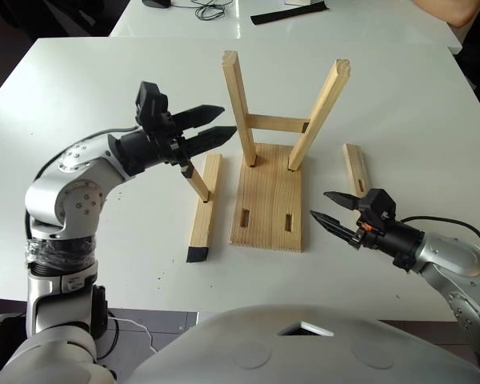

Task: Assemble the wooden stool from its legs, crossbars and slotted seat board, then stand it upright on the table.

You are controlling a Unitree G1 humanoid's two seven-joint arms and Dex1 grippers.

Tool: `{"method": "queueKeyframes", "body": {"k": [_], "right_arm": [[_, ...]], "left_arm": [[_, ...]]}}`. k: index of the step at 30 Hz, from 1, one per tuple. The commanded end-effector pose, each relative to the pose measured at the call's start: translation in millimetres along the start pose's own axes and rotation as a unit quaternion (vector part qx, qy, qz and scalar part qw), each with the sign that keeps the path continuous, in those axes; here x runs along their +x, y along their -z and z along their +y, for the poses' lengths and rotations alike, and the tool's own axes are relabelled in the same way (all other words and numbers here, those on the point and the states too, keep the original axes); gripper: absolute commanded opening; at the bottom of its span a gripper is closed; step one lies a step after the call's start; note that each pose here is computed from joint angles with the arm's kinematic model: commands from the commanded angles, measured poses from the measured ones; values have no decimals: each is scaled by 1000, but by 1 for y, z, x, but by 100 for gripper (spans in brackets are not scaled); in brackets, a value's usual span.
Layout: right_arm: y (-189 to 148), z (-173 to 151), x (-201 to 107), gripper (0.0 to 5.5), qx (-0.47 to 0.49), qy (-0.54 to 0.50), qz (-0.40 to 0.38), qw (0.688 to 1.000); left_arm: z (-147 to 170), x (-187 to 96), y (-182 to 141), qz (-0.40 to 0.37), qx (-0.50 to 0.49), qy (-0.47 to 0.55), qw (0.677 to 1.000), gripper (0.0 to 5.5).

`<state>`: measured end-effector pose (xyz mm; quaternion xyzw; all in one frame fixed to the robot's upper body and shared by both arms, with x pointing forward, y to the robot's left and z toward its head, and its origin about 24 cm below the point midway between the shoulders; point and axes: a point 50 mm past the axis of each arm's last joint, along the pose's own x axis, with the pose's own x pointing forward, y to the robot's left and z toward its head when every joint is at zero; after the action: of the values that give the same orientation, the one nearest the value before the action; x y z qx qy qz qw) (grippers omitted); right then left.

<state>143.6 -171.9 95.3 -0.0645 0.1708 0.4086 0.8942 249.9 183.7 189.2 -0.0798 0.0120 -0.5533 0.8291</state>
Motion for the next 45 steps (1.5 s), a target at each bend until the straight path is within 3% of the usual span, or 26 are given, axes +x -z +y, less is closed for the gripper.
{"method": "queueKeyframes", "body": {"k": [1, 9, 20, 31, 37, 40, 45], "right_arm": [[0, 5, -6, 251, 2, 22, -7, 1000], [3, 7, -14, 251, 9, 43, -6, 999], [1, 6, -7, 251, -4, 31, -3, 1000], [6, 13, -8, 251, 6, 50, -1, 999], [8, 13, -7, 251, 5, 56, 0, 998], [8, 14, -8, 251, 4, 57, 2, 998], [13, 19, -16, 251, 12, 81, 7, 997]], "left_arm": [[-29, -8, -1, 75, -3, 60, 995, 299], [-67, -43, 72, 237, -53, 53, 969, 299], [-61, -49, 131, 301, -40, 5, 953, 299], [-30, -77, 126, 380, 22, 5, 925, 299], [-9, -77, 111, 363, 43, -24, 931, 299], [-2, -80, 93, 342, 30, -60, 937, 299], [-7, -87, 75, 366, -23, -121, 922, 299]]}}
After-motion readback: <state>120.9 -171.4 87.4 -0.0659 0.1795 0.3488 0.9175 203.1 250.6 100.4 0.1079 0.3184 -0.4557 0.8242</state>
